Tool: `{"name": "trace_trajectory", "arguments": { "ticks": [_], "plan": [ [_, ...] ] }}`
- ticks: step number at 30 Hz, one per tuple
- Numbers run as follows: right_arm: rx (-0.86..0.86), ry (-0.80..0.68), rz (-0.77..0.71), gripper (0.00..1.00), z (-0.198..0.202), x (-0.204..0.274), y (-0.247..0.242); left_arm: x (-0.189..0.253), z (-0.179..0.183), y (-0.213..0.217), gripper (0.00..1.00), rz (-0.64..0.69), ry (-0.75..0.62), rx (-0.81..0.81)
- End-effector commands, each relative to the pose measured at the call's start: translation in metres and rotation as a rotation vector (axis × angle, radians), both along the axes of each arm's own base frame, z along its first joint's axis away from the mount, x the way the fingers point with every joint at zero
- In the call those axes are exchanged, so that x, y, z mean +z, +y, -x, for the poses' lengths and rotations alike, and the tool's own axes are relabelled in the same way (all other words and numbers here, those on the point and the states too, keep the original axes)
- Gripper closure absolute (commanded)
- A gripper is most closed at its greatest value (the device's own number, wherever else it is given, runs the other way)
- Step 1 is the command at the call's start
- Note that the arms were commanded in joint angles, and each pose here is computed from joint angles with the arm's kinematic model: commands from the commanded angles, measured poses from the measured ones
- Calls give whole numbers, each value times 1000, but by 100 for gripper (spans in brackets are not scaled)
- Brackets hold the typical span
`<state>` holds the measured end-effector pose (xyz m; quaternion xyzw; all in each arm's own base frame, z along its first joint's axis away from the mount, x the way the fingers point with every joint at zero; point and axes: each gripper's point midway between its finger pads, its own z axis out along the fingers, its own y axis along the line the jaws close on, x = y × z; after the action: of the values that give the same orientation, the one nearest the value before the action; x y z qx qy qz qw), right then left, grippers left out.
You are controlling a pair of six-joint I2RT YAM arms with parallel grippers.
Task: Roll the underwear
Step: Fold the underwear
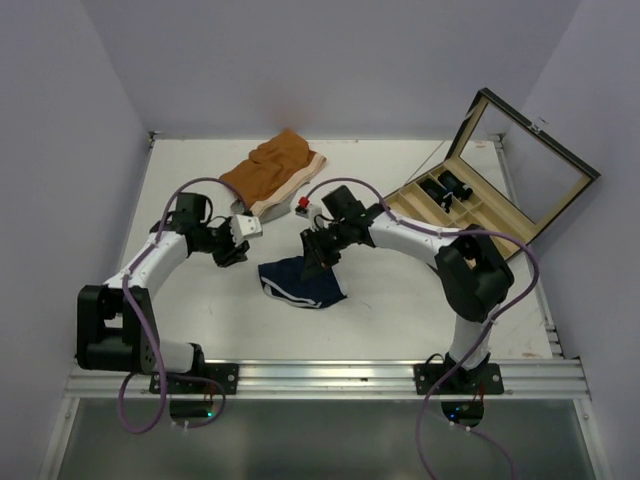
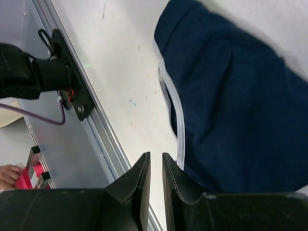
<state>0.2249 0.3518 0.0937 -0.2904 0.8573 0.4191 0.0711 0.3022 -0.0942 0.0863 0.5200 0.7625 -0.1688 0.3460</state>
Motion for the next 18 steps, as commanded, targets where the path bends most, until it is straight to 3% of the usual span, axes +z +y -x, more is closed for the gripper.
{"name": "trace_trajectory", "arguments": {
  "ticks": [1, 5, 10, 18],
  "plan": [
    [-59, -65, -22, 81, -33, 7, 19, -6, 14, -16, 57, 41, -145, -294],
    [-88, -136, 23, 82, -60, -2, 6, -19, 20, -24, 57, 87, -128, -350],
    [-187, -187, 39, 81, -110, 2, -20, -34, 10, -18, 56, 34, -195, -352],
    [-196, -153, 144, 82, -120, -33, -43, -39, 7, -24, 56, 12, -215, -407]
  ]
}}
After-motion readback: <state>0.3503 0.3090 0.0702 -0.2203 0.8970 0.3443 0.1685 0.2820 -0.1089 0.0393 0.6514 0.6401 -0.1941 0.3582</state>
